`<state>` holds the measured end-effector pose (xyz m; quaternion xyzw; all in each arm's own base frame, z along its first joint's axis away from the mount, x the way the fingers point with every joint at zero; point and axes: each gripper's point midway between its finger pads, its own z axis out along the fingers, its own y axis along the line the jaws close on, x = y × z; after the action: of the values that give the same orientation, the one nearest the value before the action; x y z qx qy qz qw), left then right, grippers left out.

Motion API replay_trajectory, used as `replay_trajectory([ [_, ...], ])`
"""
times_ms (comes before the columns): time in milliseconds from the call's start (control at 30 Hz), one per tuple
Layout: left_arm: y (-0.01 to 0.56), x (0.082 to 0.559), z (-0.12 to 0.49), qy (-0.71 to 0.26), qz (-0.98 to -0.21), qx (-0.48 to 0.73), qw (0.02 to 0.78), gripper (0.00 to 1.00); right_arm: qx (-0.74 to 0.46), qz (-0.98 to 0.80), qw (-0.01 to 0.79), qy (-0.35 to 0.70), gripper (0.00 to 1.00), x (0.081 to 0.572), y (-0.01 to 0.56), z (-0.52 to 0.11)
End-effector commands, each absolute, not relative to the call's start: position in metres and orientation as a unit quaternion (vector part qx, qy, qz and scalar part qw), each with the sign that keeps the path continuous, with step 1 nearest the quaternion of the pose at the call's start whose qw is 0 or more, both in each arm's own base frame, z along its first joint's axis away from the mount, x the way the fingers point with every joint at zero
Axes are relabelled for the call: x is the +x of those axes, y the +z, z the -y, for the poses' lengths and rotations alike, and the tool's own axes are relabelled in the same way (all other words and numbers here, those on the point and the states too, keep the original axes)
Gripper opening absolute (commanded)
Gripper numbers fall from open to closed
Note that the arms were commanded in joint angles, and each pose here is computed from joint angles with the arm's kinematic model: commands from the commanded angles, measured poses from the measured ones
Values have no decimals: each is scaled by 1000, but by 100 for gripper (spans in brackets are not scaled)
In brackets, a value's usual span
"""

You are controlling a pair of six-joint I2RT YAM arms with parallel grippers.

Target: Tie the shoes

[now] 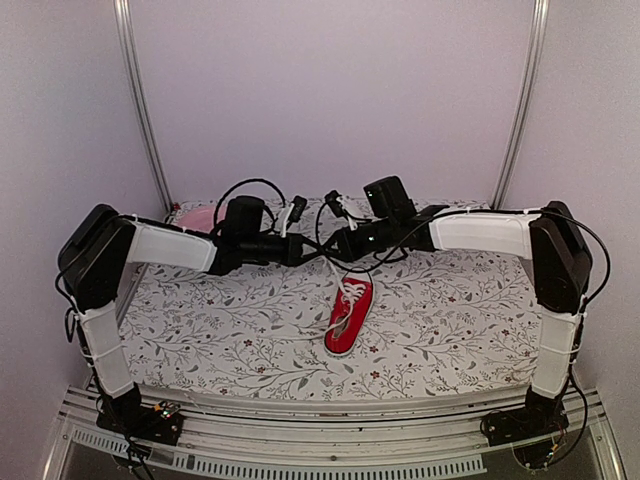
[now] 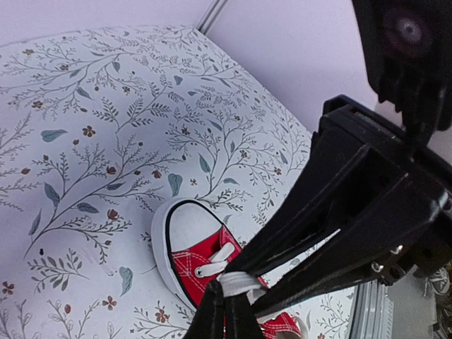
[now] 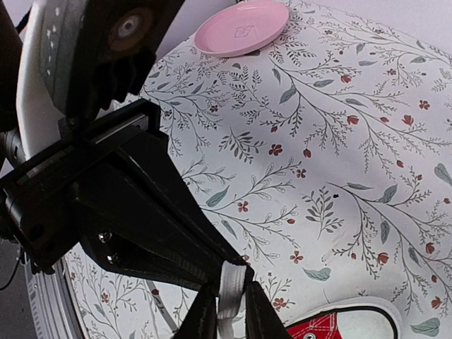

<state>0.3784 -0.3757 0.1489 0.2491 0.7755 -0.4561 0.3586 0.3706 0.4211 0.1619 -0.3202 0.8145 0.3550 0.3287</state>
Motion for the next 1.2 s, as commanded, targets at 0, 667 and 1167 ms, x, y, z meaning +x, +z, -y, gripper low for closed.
replay_trajectory([
  [0,168,374,383,-467,-757,260,375,0,-327,-812,329,355,8,374,161,-425],
  [667,105,253,391,-432,-787,342,275,57,-263,-835,373,307,2,382,172,-388],
  [1167,81,249,404,-396,-807,358,251,53,-257,-834,377,310,2,380,174,-385],
])
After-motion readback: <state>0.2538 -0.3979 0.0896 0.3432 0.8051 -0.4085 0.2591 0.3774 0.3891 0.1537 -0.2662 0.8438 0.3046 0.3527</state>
